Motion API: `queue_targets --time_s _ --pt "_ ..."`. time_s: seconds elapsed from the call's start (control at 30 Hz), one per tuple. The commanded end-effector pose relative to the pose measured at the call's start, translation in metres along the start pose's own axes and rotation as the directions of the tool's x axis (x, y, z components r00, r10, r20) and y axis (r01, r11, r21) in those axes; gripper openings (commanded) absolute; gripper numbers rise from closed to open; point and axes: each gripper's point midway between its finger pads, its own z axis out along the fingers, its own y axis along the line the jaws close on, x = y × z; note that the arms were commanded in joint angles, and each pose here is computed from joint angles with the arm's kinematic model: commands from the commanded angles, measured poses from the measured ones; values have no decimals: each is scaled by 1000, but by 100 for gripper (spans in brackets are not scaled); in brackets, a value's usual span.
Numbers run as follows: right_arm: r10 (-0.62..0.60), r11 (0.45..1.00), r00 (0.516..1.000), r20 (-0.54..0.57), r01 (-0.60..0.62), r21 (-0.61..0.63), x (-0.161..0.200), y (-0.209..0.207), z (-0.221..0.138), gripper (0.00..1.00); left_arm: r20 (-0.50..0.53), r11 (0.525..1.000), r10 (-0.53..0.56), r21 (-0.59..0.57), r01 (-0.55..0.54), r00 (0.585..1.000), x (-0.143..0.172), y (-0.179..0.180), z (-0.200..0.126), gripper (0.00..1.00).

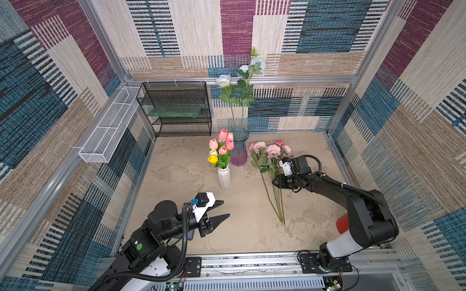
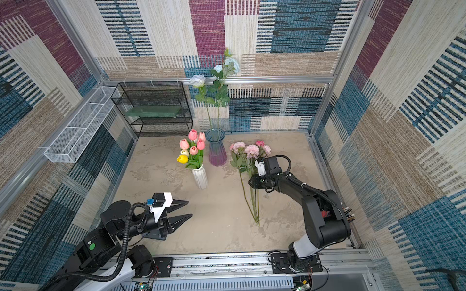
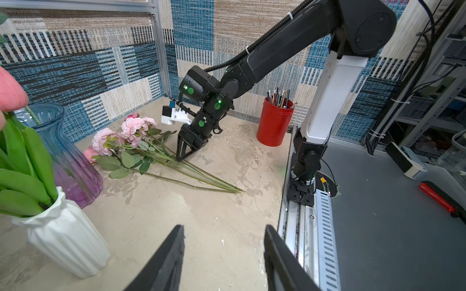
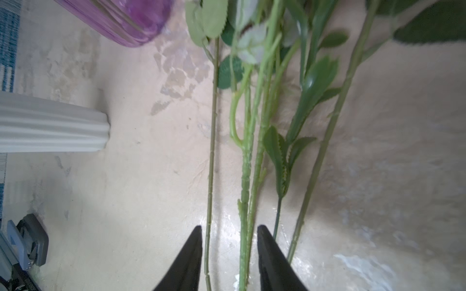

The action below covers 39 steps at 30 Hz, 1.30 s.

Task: Pick out pink flowers from the vase
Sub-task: Place the flower at the center of the board, then pick up the flower from the vase.

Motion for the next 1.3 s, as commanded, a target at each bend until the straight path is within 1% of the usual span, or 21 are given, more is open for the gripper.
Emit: queue_targets --time_s 0.0,0.03,0.1,0.13,0.2,0.23,0.27,0.3,0.33,0.37,0.43,0.47,0.5,0.6,0.73,0.83,0.93,1.0,1.13,1.27 --pt "-16 999 997 72 12 46 -16 4 -24 41 23 999 32 -37 -31 999 -7 6 -1 52" --pt "-36 998 994 107 30 53 -23 9 -35 41 21 998 25 -53 -24 999 -7 9 -1 52" --pt "-101 995 976 192 99 16 -34 32 -56 40 20 995 2 -102 0 1000 -9 17 -3 52" --pt "-140 989 958 250 149 -17 -38 47 -68 40 9 989 -21 -147 22 1000 -8 24 -5 52" --pt "-220 958 903 368 272 -96 -41 83 -90 39 -9 972 -57 -230 54 998 -8 37 -11 52" --pt "-265 926 857 442 355 -132 -42 104 -104 39 -19 959 -86 -273 77 996 -7 44 -15 51" --pt "-325 875 796 511 458 -158 -37 126 -116 38 -24 947 -109 -305 96 994 -5 48 -19 51" --pt "-382 812 728 570 558 -169 -30 146 -126 38 -28 939 -126 -327 110 992 -3 50 -23 52" --pt "-431 735 635 641 659 -158 -23 167 -138 38 -34 930 -142 -347 122 989 -1 52 -28 51" --pt "-461 669 556 692 729 -140 -16 185 -146 39 -41 921 -158 -367 133 987 1 53 -33 51" --pt "-494 586 449 745 805 -96 -8 208 -154 39 -50 904 -182 -401 147 982 8 55 -43 51" --pt "-501 561 421 756 823 -86 -7 218 -155 39 -50 894 -192 -420 154 980 12 56 -49 51" --pt "-503 555 415 758 827 -84 -9 224 -154 39 -49 888 -197 -431 157 979 16 57 -54 51" --pt "-514 505 354 781 861 -58 -13 242 -148 36 -12 884 -189 -437 165 982 22 53 -66 52" --pt "-471 455 297 831 889 -59 -18 265 -145 31 45 890 -157 -426 161 987 26 48 -77 51" --pt "-460 435 269 846 899 -49 -22 280 -137 30 92 892 -131 -423 158 987 22 47 -83 51" --pt "-446 434 247 860 900 -33 -26 295 -127 27 122 892 -117 -423 158 986 20 46 -87 51" --pt "-446 451 236 864 892 -11 -30 304 -120 25 127 892 -112 -424 156 985 19 45 -89 51" --pt "-416 527 262 871 850 -4 -46 312 -107 22 138 889 -110 -429 159 984 19 46 -92 51" --pt "-413 583 286 865 812 9 -57 310 -90 22 133 888 -110 -432 158 985 20 46 -91 51"
